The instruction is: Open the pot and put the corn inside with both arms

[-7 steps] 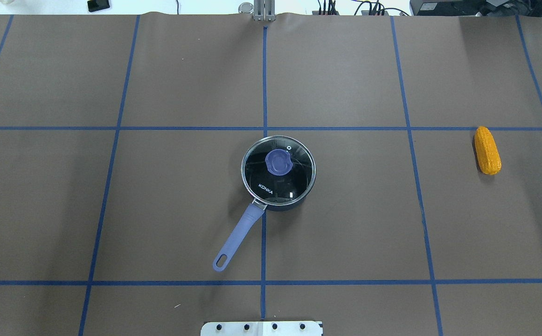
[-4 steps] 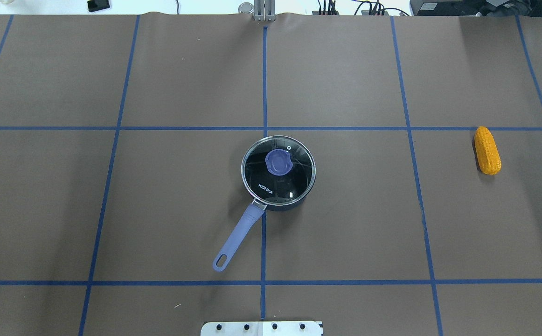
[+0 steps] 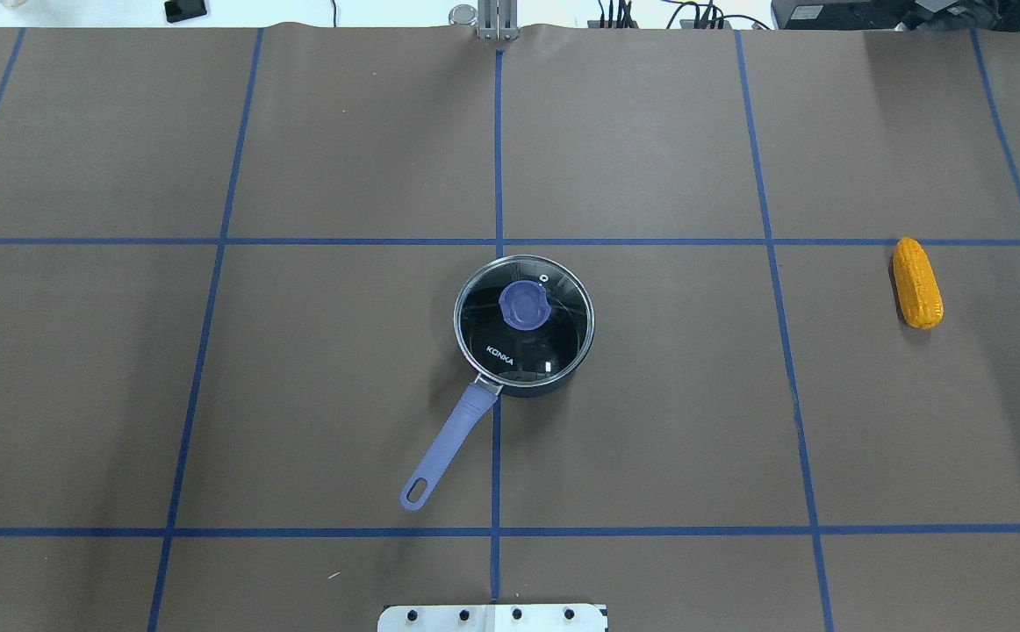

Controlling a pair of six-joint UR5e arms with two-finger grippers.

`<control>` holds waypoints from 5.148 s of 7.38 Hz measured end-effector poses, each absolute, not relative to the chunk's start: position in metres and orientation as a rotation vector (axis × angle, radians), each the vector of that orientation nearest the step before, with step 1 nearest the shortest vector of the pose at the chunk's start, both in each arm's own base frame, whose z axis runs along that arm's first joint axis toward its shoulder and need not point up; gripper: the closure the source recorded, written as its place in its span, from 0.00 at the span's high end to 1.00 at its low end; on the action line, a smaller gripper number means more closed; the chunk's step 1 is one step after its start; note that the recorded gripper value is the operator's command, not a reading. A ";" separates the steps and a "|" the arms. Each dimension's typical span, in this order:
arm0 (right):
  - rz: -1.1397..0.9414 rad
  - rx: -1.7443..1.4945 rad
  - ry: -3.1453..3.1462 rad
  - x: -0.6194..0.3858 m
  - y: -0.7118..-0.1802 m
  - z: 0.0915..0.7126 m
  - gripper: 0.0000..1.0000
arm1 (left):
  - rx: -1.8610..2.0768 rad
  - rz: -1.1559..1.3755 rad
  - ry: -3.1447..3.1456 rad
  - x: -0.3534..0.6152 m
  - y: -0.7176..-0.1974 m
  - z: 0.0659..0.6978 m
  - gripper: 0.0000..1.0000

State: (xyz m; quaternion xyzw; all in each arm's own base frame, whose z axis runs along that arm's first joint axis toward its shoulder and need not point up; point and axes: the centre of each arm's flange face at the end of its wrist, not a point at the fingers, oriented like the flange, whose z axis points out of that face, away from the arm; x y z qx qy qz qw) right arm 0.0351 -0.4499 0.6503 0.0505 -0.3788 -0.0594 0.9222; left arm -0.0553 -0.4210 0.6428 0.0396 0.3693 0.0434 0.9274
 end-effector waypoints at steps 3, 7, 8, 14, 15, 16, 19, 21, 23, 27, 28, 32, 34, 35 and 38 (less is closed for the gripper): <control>-0.124 0.116 -0.772 0.035 -0.454 0.646 1.00 | 0.113 0.097 0.758 -0.055 -0.425 0.625 0.98; -0.176 0.252 -0.771 0.035 -0.463 0.649 1.00 | 0.142 0.105 0.757 -0.055 -0.435 0.613 0.98; -0.192 0.301 -0.766 0.035 -0.471 0.640 1.00 | 0.172 0.116 0.754 -0.055 -0.440 0.607 0.98; -0.256 0.442 -0.795 -0.025 -0.551 0.539 1.00 | 0.559 0.222 0.836 -0.047 -0.493 0.505 0.99; -0.245 0.434 -0.812 -0.051 -0.560 0.521 1.00 | 0.590 0.232 0.873 -0.035 -0.497 0.492 0.99; -0.225 0.427 -0.816 -0.084 -0.569 0.500 1.00 | 0.575 0.239 0.937 0.002 -0.510 0.467 0.99; -0.136 0.435 -0.823 -0.182 -0.572 0.430 1.00 | 0.496 0.206 1.017 0.154 -0.543 0.373 1.00; -0.100 0.433 -0.822 -0.215 -0.569 0.412 1.00 | 0.386 0.198 0.978 0.242 -0.561 0.290 1.00; -0.096 0.432 -0.818 -0.225 -0.568 0.410 1.00 | 0.294 0.170 0.934 0.352 -0.541 0.203 1.00; -0.097 0.423 -0.815 -0.231 -0.567 0.412 1.00 | 0.131 -0.057 0.953 0.522 -0.510 0.077 0.99; -0.096 0.421 -0.816 -0.232 -0.566 0.412 1.00 | 0.080 -0.123 0.944 0.545 -0.506 0.060 0.99; -0.090 0.419 -0.815 -0.235 -0.565 0.413 1.00 | 0.010 -0.196 0.851 0.570 -0.492 0.067 0.99; -0.083 0.416 -0.816 -0.235 -0.564 0.413 1.00 | 0.007 -0.192 0.838 0.590 -0.471 0.069 0.99; -0.083 0.416 -0.816 -0.235 -0.564 0.413 1.00 | 0.005 -0.189 0.838 0.595 -0.464 0.068 0.99; -0.082 0.416 -0.816 -0.235 -0.564 0.413 1.00 | 0.019 -0.191 0.847 0.603 -0.449 0.062 0.91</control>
